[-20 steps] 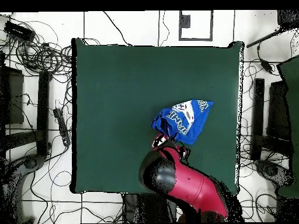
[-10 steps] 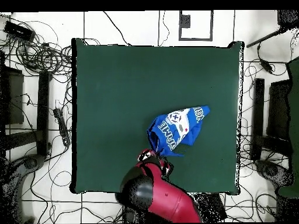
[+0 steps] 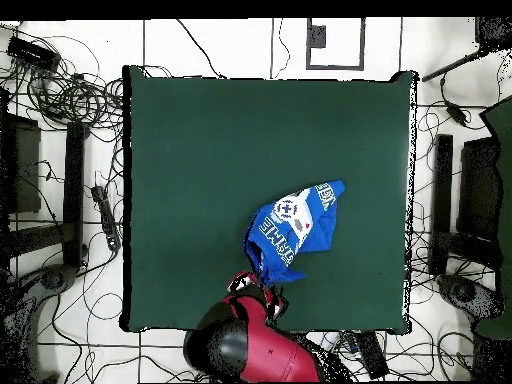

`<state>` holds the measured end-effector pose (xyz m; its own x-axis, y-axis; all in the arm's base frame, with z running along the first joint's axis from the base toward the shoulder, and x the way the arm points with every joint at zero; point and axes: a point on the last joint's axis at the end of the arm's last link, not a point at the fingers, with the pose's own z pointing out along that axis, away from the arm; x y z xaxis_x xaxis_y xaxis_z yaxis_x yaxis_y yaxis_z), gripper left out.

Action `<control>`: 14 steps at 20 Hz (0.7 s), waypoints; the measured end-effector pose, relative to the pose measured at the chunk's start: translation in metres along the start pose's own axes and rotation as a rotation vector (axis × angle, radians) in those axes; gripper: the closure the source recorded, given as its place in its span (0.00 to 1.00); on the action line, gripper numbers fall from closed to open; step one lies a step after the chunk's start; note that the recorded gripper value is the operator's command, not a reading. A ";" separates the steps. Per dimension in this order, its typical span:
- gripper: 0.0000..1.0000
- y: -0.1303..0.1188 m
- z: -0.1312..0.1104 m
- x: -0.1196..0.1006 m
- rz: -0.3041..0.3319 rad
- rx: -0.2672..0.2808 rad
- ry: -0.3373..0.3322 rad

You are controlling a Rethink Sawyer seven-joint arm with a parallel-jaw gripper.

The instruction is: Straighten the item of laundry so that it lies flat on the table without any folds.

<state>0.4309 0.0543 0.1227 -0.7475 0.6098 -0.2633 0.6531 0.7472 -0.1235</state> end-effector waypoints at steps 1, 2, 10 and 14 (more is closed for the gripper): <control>0.00 -0.003 0.000 0.000 0.006 0.005 -0.001; 0.00 -0.005 0.000 -0.001 0.013 0.008 0.001; 0.00 -0.024 0.004 -0.022 0.081 0.021 0.011; 0.00 -0.057 0.006 -0.065 0.196 0.039 0.054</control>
<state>0.4432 -0.0298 0.1412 -0.6101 0.7568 -0.2345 0.7903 0.6023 -0.1124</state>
